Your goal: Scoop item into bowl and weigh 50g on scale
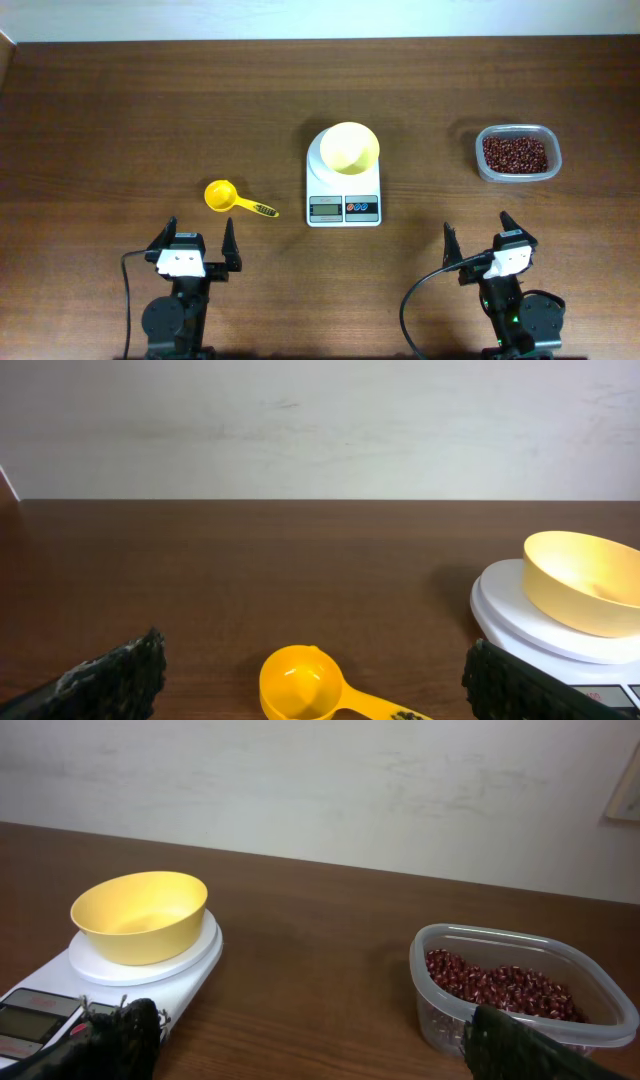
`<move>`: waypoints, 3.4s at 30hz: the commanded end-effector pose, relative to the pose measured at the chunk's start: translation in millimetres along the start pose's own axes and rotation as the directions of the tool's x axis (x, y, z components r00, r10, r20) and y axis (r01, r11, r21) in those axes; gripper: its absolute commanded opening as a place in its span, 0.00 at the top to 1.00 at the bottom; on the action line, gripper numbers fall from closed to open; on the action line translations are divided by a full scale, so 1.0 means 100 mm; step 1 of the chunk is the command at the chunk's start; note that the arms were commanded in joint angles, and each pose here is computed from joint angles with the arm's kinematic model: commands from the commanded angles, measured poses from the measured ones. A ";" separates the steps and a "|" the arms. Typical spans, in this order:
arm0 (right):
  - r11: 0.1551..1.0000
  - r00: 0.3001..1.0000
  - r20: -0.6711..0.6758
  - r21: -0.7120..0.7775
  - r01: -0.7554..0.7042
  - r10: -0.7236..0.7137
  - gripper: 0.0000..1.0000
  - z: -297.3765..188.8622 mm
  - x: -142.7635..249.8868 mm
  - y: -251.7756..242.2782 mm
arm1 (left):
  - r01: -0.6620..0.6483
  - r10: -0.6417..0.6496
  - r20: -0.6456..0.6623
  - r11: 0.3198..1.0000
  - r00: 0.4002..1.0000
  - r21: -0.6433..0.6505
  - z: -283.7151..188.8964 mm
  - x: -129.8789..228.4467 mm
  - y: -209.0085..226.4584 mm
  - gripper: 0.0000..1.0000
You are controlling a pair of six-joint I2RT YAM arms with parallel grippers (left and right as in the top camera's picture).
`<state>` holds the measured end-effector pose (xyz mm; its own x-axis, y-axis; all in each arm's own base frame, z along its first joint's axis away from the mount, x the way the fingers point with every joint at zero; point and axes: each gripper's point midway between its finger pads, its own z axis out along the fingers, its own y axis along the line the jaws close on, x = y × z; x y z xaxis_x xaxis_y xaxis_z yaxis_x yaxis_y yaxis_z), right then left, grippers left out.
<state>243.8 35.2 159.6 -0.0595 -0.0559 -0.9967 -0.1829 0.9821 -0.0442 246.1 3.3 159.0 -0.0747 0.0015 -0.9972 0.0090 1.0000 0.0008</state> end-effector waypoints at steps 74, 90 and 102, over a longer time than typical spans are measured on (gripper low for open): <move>1.000 1.000 -0.008 -0.008 -0.002 0.002 0.01 0.00 0.03 0.02 | 0.006 -0.013 0.125 0.998 0.992 0.059 -0.08 -0.46 -0.10 0.01; 1.000 1.000 -0.008 -0.008 -0.002 0.002 0.01 0.00 0.03 0.02 | 0.027 -0.031 -0.111 0.999 0.993 -0.037 0.31 -0.74 0.09 0.01; 1.000 1.000 -0.008 -0.008 -0.001 0.001 0.01 0.00 0.03 0.02 | 0.008 -0.059 -0.451 0.993 0.891 -0.114 0.62 -1.12 0.26 0.01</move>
<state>243.8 35.2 159.3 -0.0607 -0.0556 -0.9966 -0.1830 0.9822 -0.0436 306.9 20.1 241.3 -0.5165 -0.0398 -0.8553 -0.0675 0.9977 -0.0056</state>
